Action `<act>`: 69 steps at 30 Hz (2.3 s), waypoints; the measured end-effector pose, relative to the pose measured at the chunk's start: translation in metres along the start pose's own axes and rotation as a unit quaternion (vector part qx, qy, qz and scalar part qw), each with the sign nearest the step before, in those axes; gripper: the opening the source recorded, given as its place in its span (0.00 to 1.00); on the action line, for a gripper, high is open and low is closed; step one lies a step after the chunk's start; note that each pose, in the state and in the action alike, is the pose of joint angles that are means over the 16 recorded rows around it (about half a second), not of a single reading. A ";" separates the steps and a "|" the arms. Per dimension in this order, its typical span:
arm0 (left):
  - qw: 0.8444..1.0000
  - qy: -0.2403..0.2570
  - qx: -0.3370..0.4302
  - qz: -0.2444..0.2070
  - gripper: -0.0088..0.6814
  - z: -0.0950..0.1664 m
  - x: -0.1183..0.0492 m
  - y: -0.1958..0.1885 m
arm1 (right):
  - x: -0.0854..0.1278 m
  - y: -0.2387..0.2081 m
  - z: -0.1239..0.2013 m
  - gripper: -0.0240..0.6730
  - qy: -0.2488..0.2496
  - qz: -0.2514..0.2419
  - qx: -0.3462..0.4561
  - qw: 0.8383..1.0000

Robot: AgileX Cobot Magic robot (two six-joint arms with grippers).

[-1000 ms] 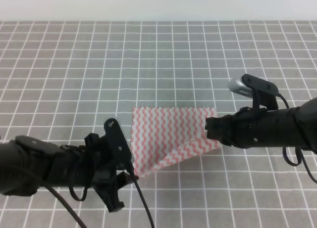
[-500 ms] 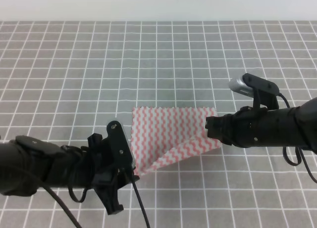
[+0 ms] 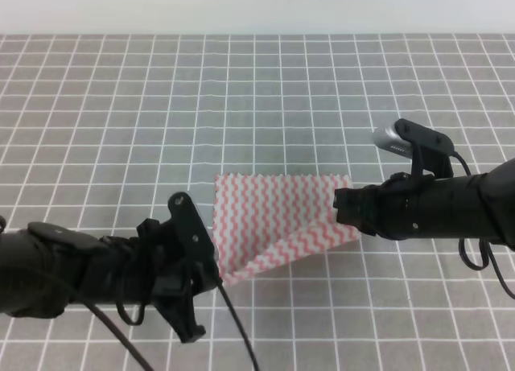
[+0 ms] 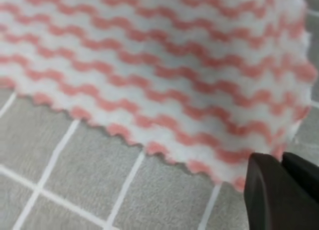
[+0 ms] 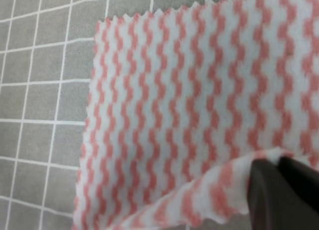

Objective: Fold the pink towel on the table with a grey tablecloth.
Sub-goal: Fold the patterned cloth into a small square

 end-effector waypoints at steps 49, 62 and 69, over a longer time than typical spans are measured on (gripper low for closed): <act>0.987 -0.124 -0.011 -0.103 0.01 -0.024 0.076 0.025 | -0.021 0.018 -0.029 0.01 0.036 0.025 -0.027 0.999; 0.988 -0.114 -0.009 -0.107 0.01 -0.026 0.086 0.034 | -0.020 0.026 -0.037 0.01 0.031 0.027 -0.032 0.999; 0.987 -0.114 -0.007 -0.111 0.01 -0.027 0.092 0.040 | -0.020 0.027 -0.044 0.01 0.031 0.026 -0.037 0.999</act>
Point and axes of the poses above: a point on each arm's last joint axis where the gripper is mounted, y pointing out along that axis toward the gripper, x along the wrist's bending axis when the last joint is at zero, z = x × y, the point moved 7 cm from there along y, pointing out along that axis toward the gripper, and after that the axes turned 14 degrees about y, right-handed, at the moved point
